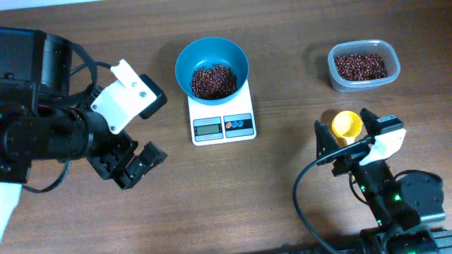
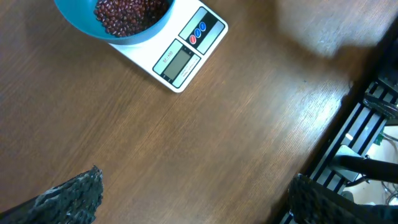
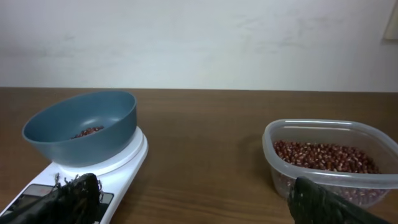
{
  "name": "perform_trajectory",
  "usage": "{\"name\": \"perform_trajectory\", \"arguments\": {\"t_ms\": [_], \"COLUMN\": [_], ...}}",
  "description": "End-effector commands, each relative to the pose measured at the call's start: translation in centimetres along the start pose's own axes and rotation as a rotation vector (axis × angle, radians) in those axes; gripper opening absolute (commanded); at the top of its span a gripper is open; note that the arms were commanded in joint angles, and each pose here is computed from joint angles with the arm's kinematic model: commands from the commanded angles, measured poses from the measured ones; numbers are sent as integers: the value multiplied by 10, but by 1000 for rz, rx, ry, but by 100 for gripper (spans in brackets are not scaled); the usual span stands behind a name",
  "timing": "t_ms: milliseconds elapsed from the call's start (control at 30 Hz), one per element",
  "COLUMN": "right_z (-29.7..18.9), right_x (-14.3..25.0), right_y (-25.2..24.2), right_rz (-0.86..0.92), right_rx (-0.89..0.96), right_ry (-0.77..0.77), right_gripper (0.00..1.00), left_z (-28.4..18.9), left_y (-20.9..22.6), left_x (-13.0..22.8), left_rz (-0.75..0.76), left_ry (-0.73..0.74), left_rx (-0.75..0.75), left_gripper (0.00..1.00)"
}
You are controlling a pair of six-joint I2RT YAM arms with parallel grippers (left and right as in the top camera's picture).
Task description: Scoop item into bowl and weigh 50g on scale
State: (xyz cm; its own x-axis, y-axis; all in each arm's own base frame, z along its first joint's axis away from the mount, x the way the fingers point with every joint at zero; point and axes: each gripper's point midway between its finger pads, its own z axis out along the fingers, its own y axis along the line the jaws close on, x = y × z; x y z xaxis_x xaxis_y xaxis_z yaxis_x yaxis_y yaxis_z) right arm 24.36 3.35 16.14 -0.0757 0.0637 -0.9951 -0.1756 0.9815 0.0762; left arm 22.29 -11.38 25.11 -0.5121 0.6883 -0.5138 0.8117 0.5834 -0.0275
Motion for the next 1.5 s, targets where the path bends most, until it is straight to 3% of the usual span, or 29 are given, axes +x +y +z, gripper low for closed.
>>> {"name": "perform_trajectory", "arguments": {"t_ms": [0, 633, 733, 867, 967, 1033, 1200, 1467], "right_z": [0, 0, 0, 0, 0, 0, 0, 0], "right_x": [3, 3, 3, 3, 3, 3, 3, 3], "right_y": [0, 2, 2, 2, 2, 2, 2, 2], "right_rz": [-10, -10, -10, -10, -10, -10, -10, -10], "right_rx": [15, 8, 8, 8, 8, 8, 8, 8], "right_ry": [4, 5, 5, 5, 5, 5, 5, 5], "right_gripper": [99, 99, 99, 99, 99, 99, 99, 99], "left_z": [-1, -1, -2, -42, -100, -121, -133, -129], "left_y": [-1, -2, -18, -28, -37, -40, -43, -35], "left_x": [-2, -1, 3, 25, 31, 44, 76, 90], "left_rz": [25, 24, -71, -110, -376, -469, -465, -439], "left_ry": [-7, -5, 0, -33, -301, -390, -467, -639], "left_rx": [2, 3, 79, -84, -290, -377, -519, -643], "left_gripper": [99, 99, 99, 99, 99, 99, 99, 99]}}
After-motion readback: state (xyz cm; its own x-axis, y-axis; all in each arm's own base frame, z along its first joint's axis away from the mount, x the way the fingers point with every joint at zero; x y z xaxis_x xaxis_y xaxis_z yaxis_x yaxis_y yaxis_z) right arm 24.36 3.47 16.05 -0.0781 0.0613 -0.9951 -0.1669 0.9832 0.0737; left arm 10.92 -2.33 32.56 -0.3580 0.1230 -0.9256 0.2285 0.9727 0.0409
